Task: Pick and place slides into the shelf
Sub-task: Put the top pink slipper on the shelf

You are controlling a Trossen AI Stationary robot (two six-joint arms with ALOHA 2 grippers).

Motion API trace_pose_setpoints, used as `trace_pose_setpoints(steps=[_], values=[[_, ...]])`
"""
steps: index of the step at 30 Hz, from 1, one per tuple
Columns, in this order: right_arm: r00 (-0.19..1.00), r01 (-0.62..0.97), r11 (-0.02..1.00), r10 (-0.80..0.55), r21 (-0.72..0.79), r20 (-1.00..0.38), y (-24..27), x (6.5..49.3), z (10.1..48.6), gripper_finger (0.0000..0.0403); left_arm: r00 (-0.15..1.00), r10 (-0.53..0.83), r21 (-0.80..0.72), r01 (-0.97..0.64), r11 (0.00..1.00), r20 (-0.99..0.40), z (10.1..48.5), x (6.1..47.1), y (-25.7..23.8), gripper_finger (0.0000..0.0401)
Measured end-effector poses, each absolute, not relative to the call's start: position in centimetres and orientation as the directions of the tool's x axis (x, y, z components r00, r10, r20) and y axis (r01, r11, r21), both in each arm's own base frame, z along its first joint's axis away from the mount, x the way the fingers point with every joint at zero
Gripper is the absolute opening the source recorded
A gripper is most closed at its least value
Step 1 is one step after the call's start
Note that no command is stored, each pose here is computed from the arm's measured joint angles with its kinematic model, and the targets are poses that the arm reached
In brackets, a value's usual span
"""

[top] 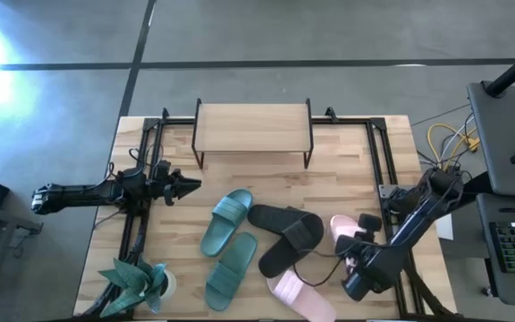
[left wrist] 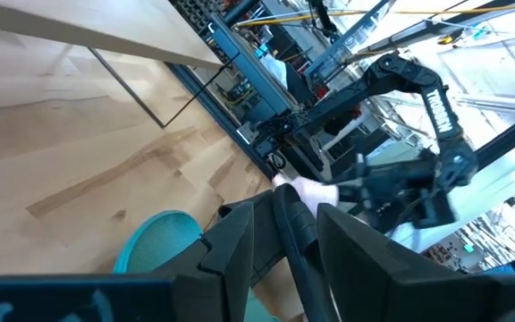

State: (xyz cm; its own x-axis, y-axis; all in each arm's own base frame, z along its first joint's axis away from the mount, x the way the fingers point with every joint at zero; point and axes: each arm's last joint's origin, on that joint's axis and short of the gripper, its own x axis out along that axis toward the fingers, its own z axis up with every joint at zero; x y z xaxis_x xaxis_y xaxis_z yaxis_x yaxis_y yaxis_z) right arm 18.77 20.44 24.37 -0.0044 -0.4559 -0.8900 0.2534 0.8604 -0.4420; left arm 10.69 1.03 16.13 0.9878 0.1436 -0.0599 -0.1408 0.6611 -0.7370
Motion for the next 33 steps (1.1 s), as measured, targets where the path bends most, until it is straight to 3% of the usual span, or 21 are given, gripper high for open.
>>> trace_pose_setpoints(steps=[6,13,18,25,28,33], values=[[0.236,0.451,0.838,-0.442,-0.306,-0.865,20.4,20.8,28.5,0.0012,0.988,0.144,-0.737,-0.138,0.661,-0.056,16.2,10.7,1.0,0.0111],[0.433,0.584,0.740,-0.631,-0.333,-0.644,16.6,25.0,32.1,0.0013,0.988,0.144,-0.736,-0.138,0.662,-0.056,16.3,10.7,1.0,0.0111],[0.368,0.580,0.611,-0.786,-0.538,-0.496,11.1,28.1,33.2,0.0013,0.988,0.144,-0.736,-0.136,0.663,-0.053,16.4,10.7,1.0,0.0111],[0.142,0.594,0.464,-0.864,-0.657,-0.483,2.0,30.6,33.9,0.0013,0.987,0.149,-0.736,-0.140,0.663,-0.054,16.3,10.7,1.0,0.0111],[0.116,0.601,0.475,-0.848,-0.642,-0.518,-1.7,31.8,34.3,0.0013,0.985,0.167,-0.735,-0.151,0.661,-0.052,16.4,10.7,1.1,0.0111],[0.205,0.581,0.575,-0.788,-0.576,-0.580,-7.2,33.8,35.0,0.0013,0.984,0.169,-0.735,-0.151,0.662,-0.050,16.4,10.7,1.1,0.0111]])
